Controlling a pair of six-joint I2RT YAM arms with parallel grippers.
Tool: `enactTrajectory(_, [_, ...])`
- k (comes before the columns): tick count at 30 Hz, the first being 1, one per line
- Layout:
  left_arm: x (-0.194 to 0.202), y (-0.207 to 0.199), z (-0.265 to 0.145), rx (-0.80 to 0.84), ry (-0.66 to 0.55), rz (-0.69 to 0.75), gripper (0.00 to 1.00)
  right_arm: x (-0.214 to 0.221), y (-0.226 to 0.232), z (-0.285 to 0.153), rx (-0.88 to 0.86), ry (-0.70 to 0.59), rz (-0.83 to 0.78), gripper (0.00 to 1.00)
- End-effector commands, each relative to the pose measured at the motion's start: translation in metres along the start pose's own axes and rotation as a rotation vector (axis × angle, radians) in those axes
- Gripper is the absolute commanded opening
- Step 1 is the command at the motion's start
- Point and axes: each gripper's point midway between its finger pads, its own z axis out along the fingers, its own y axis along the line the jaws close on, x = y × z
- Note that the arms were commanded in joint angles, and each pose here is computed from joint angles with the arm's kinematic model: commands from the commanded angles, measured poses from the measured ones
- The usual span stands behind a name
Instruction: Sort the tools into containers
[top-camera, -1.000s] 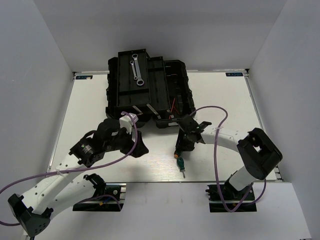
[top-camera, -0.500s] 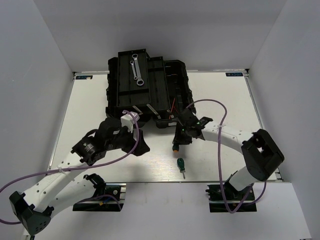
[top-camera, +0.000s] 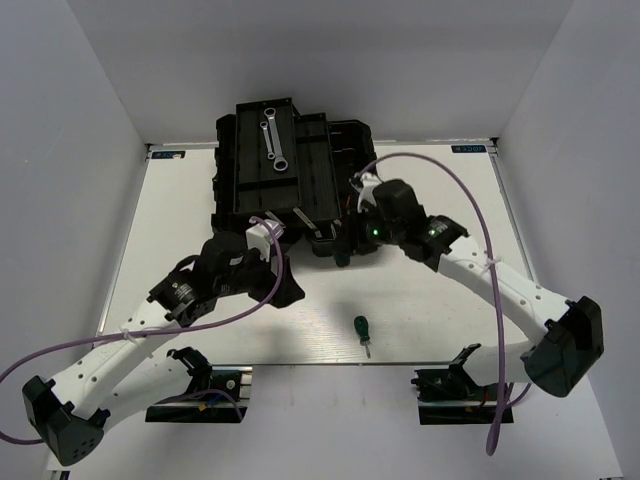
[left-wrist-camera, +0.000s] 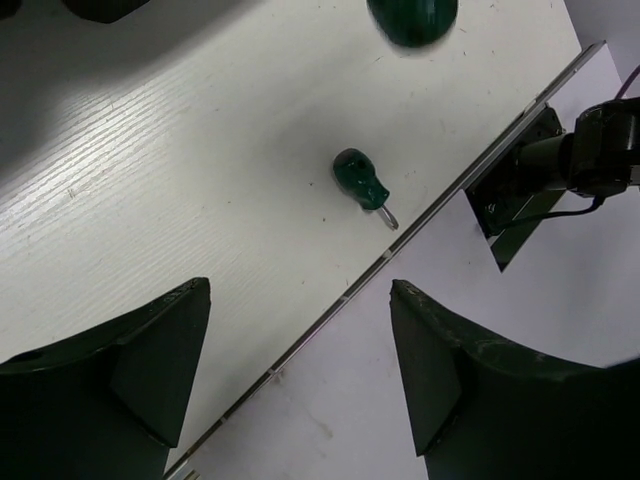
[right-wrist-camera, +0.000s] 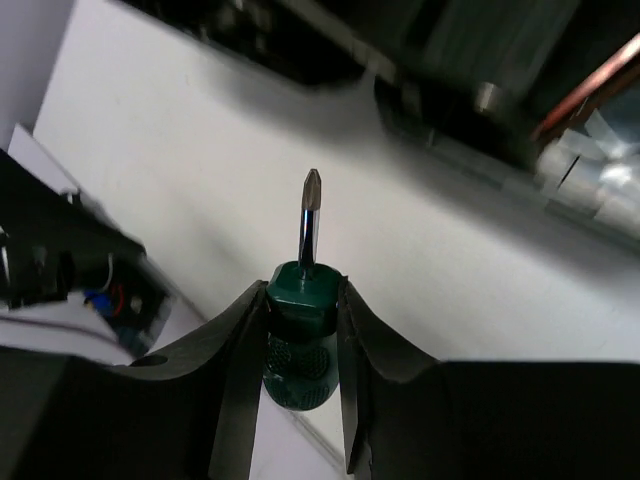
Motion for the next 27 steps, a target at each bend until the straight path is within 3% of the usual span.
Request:
enactTrajectory(1, [-0.017, -0.014, -0.002, 0.052, -0.052, 0.024, 0.82, -0.076, 0.001, -0.014, 0.029, -0.173, -0.188, 0.00])
enactTrajectory(3, [-0.017, -0.014, 0.003, 0.058, -0.039, 0.022, 0.82, -0.083, -0.020, 0.013, 0.071, -0.134, -0.183, 0.00])
enactTrajectory(4, [-0.023, -0.017, 0.002, 0.066, -0.057, 0.027, 0.82, -0.118, -0.014, 0.006, 0.054, -0.199, -0.192, 0.00])
enactTrajectory(7, [-0.022, -0.017, 0.006, 0.068, -0.038, 0.023, 0.82, -0.154, -0.014, 0.029, 0.021, -0.205, -0.182, 0.00])
enactTrajectory(10, [-0.027, -0.012, 0.008, 0.033, -0.042, 0.019, 0.82, -0.163, -0.033, 0.072, 0.043, -0.149, -0.193, 0.00])
enactTrajectory(11, [-0.027, -0.012, 0.008, 0.033, -0.042, 0.019, 0.83, -0.190, -0.026, 0.066, 0.031, -0.205, -0.195, 0.00])
enactTrajectory(12, [-0.027, -0.006, 0.010, -0.004, -0.034, 0.012, 0.83, -0.179, -0.042, 0.092, 0.055, -0.148, -0.179, 0.00])
enactTrajectory(17, [-0.026, -0.004, 0.019, -0.028, 0.013, 0.003, 0.87, -0.195, -0.061, 0.108, 0.083, -0.125, -0.174, 0.00])
enactTrajectory(18, [-0.026, -0.003, 0.023, -0.030, 0.017, 0.002, 0.87, -0.191, -0.071, 0.113, 0.104, -0.113, -0.171, 0.12])
enactTrajectory(25, [-0.026, -0.010, 0.038, -0.009, 0.055, 0.022, 0.88, -0.200, -0.089, 0.114, 0.141, -0.130, -0.186, 0.25])
enactTrajectory(27, [-0.029, -0.015, 0.043, 0.004, 0.048, 0.031, 0.88, -0.204, -0.086, 0.110, 0.117, -0.134, -0.191, 0.40])
